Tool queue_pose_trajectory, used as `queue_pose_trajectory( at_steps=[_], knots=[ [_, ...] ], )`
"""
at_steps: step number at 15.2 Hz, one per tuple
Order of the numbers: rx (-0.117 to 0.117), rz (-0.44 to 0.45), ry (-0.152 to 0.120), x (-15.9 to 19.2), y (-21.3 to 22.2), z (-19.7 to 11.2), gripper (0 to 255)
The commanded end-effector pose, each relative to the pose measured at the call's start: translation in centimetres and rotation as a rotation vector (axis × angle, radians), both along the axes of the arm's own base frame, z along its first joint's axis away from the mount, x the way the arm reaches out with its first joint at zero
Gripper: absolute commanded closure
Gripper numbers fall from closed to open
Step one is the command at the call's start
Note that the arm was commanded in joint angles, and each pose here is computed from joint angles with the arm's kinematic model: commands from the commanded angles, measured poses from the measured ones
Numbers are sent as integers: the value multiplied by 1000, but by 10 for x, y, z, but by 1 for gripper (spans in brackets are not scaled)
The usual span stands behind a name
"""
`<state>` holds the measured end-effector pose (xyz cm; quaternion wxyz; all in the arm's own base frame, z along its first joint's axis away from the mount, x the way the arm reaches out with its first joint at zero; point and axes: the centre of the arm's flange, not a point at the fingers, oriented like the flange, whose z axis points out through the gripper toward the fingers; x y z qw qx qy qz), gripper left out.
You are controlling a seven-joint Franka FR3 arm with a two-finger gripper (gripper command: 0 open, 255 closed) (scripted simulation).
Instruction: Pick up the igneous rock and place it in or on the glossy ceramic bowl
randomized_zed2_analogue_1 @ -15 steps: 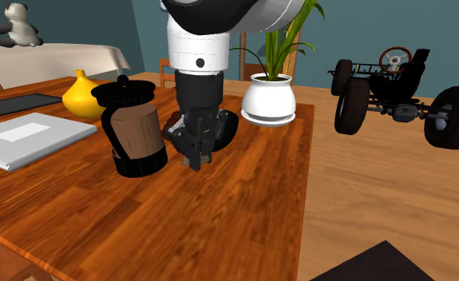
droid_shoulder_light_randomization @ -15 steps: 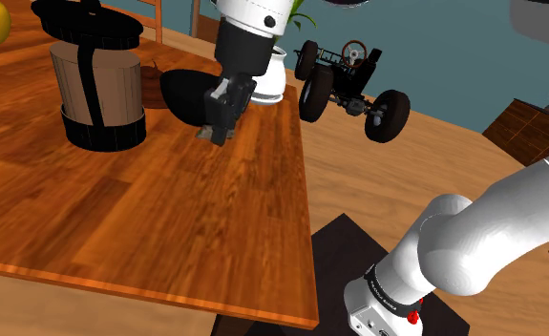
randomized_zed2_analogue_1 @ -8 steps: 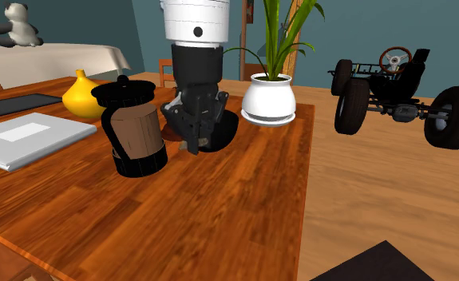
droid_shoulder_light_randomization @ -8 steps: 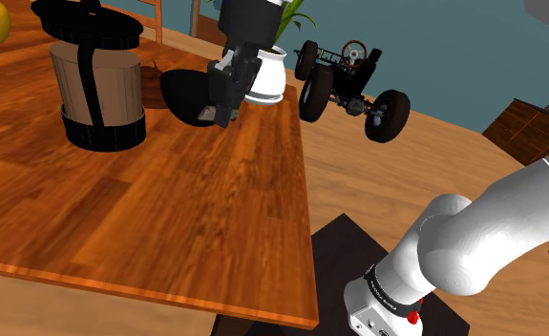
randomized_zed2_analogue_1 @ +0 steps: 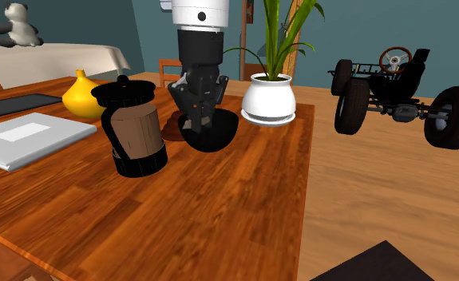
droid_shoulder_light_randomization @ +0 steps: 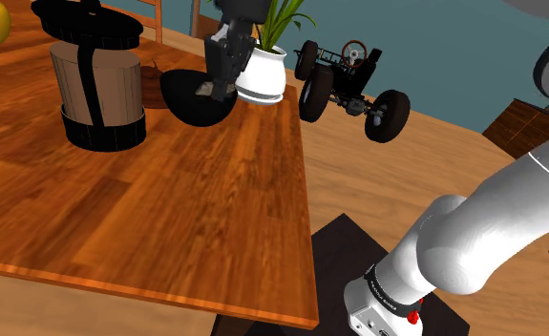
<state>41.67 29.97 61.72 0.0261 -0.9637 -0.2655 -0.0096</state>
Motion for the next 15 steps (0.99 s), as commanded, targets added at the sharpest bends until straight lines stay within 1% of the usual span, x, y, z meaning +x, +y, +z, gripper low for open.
queue_pose_trajectory(
  at_steps=[1, 13, 15],
  knots=[
    [0, 0, 0, 25, -11, 3, 255],
    [0, 0, 0, 173, -75, 8, 255],
    [0, 0, 0, 173, -75, -3, 255]
  ],
)
